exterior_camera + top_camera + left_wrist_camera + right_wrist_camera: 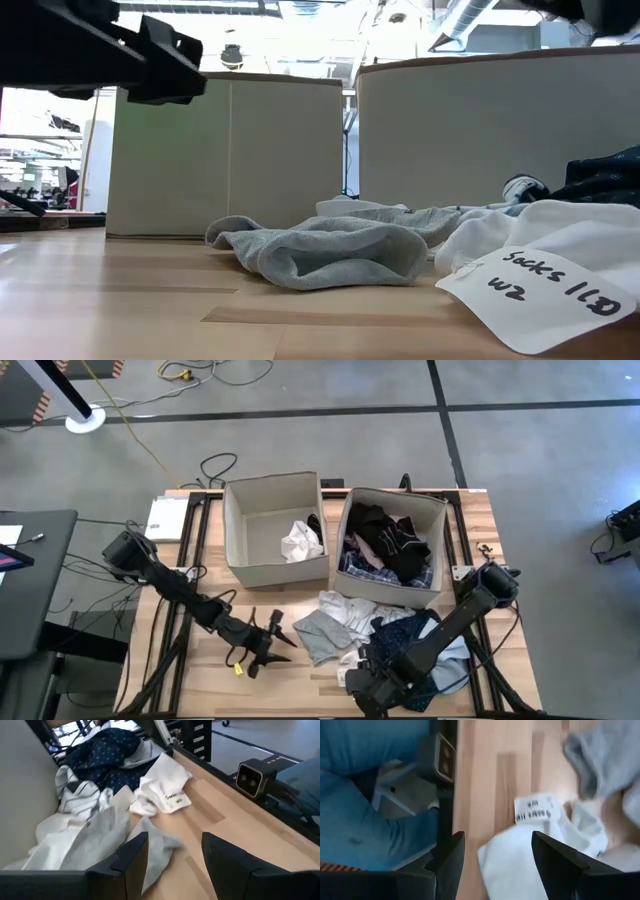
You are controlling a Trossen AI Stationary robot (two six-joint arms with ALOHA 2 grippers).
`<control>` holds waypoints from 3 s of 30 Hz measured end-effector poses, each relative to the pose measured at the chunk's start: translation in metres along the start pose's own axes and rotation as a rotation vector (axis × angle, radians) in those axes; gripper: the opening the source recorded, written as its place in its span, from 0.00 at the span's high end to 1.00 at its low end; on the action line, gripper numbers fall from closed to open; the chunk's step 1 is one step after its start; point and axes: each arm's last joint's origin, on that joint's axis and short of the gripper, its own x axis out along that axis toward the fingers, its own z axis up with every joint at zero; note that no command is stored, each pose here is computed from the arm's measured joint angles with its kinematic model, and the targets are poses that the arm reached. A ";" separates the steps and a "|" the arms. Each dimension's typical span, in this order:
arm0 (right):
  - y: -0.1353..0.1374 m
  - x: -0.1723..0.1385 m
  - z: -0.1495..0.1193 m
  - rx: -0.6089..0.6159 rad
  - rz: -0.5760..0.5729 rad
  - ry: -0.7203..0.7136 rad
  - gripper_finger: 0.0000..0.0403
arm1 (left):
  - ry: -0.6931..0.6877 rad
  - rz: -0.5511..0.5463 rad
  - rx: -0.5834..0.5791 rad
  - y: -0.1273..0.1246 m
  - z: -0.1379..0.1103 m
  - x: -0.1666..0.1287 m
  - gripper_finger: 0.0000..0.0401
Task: Sort clothes
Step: Put the white sock into the left white laundry bin
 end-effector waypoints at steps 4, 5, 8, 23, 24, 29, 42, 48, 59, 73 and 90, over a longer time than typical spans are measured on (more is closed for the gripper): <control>-0.002 0.011 -0.010 0.028 -0.003 -0.004 0.39 | -0.010 0.002 0.009 0.000 0.005 0.004 0.55; -0.003 0.014 -0.013 0.029 -0.004 -0.003 0.39 | -0.014 0.003 0.009 0.000 0.006 0.005 0.55; -0.006 0.024 -0.019 0.037 0.011 -0.021 0.39 | -0.014 0.007 0.010 0.001 0.007 0.005 0.55; -0.026 0.051 -0.052 0.110 -0.036 0.032 0.44 | -0.012 0.019 -0.007 0.005 0.006 0.006 0.55; -0.027 0.052 -0.052 0.111 -0.032 0.028 0.46 | -0.012 0.020 -0.009 0.005 0.006 0.006 0.55; -0.029 0.056 -0.054 0.102 -0.020 0.008 0.60 | -0.011 0.021 -0.010 0.006 0.006 0.006 0.55; -0.038 0.061 -0.057 0.082 -0.031 0.012 0.98 | -0.010 0.021 -0.008 0.006 0.006 0.006 0.55; -0.034 0.059 -0.049 0.031 0.000 -0.028 0.99 | -0.011 0.021 -0.008 0.006 0.006 0.006 0.55; -0.014 0.036 -0.016 -0.138 -0.013 -0.155 1.00 | -0.050 0.025 -0.011 0.006 0.010 0.006 0.55; -0.013 0.015 0.015 -0.271 -0.142 -0.270 1.00 | -0.143 -0.032 -0.022 0.006 0.018 0.005 0.55; -0.022 0.003 0.035 -0.295 -0.198 -0.298 1.00 | -0.136 -0.010 -0.072 0.013 0.017 0.007 0.35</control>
